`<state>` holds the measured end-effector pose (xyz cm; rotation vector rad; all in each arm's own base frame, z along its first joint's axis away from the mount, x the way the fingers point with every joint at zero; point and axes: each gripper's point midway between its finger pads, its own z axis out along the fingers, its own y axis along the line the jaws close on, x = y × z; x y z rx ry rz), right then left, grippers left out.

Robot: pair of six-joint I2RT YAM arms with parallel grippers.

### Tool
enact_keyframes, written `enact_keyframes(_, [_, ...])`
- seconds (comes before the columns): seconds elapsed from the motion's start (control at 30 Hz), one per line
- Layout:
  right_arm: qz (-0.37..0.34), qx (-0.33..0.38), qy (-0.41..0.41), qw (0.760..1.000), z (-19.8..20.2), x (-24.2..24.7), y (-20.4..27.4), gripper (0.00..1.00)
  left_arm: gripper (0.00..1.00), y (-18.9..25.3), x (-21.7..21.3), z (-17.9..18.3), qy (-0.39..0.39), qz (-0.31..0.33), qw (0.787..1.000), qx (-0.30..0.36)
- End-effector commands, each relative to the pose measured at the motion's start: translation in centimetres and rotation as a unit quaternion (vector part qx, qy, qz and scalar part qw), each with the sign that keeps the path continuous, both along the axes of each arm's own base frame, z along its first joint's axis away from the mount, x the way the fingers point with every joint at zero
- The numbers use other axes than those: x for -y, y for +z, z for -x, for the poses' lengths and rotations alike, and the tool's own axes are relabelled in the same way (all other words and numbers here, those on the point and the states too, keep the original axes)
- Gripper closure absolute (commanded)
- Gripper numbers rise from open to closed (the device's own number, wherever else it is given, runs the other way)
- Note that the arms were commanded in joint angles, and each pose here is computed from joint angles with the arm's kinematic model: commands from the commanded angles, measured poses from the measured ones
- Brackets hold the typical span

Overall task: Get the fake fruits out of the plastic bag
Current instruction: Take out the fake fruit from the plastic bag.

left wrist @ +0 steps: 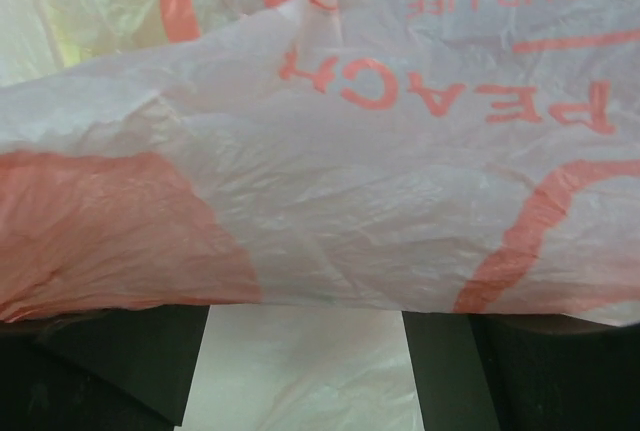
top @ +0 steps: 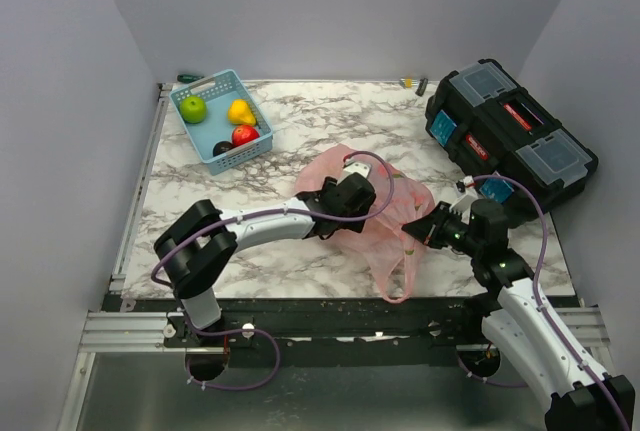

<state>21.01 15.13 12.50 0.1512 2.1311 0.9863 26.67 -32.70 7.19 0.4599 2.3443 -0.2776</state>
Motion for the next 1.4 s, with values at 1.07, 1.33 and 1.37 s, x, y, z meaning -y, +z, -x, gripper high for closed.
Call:
enact_keyframes(1.07, [-0.089,0.082,0.207,0.971,5.7,-4.2,4.0,0.99,0.24,2.3,-2.9,-2.8,0.074,0.012,0.994,0.075])
enact_keyframes(1.33, [-0.084,0.061,0.198,0.975,5.3,-4.1,2.9,0.99,0.21,1.8,-3.3,-5.8,0.102,-0.012,0.991,0.082])
enact_keyframes(1.37, [-0.085,0.060,0.197,0.975,5.2,-4.1,2.8,0.99,0.20,1.5,-3.3,-6.0,0.103,-0.016,0.991,0.079])
